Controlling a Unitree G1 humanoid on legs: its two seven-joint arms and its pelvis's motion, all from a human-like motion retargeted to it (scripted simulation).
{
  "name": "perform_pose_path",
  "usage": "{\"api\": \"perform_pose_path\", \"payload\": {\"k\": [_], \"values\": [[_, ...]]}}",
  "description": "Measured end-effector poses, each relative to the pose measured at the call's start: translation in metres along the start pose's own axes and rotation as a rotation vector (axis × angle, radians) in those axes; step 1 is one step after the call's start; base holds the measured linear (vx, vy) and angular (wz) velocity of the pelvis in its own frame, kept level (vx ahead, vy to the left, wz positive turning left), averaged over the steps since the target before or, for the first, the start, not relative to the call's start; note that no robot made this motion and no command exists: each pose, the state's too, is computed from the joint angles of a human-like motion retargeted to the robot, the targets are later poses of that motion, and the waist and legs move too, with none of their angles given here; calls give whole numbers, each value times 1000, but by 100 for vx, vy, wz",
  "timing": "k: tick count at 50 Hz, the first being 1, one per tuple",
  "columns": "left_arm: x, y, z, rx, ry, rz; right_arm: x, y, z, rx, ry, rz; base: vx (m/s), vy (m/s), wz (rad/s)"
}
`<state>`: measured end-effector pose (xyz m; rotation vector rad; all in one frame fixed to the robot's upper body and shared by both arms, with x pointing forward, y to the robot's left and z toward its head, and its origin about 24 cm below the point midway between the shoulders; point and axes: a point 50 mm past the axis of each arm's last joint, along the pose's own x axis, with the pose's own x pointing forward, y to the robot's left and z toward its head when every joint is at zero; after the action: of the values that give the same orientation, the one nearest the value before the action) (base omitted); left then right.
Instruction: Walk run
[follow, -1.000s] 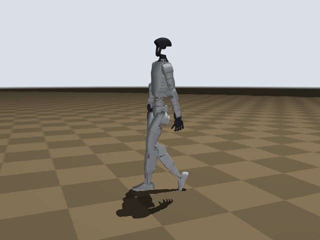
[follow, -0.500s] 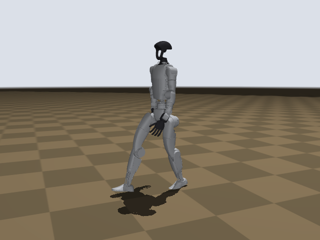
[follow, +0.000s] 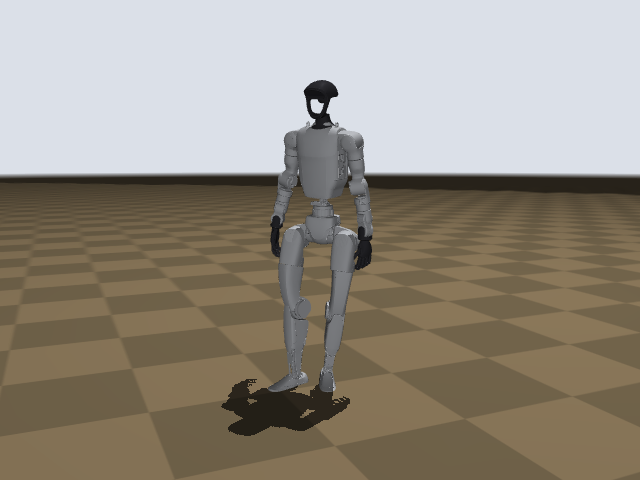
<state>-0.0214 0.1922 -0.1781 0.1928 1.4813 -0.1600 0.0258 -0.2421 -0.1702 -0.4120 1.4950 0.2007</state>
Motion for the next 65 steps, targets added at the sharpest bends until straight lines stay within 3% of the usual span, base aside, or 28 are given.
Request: {"api": "perform_pose_path", "payload": {"k": [8,17,24,30,41,50,65], "values": [[3,4,23,-40,-82,33,-2,26,-33,133,94,109,10,13,118],[3,12,37,-111,-124,74,-1,36,-30,-115,97,140,7,5,110],[-1,27,66,-386,-328,180,0,40,-20,-216,45,144,18,-5,114],[-22,71,146,-584,-665,297,1,43,-5,-143,25,175,8,-14,46],[-136,206,240,-722,-1244,673,-1,11,65,-285,-202,57,10,-4,-70],[-219,278,245,-890,-1400,910,-11,-10,111,-452,-317,-33,16,22,-63],[-263,320,217,-664,-1320,1073,-19,10,135,-689,-470,-35,5,12,-45]]}}
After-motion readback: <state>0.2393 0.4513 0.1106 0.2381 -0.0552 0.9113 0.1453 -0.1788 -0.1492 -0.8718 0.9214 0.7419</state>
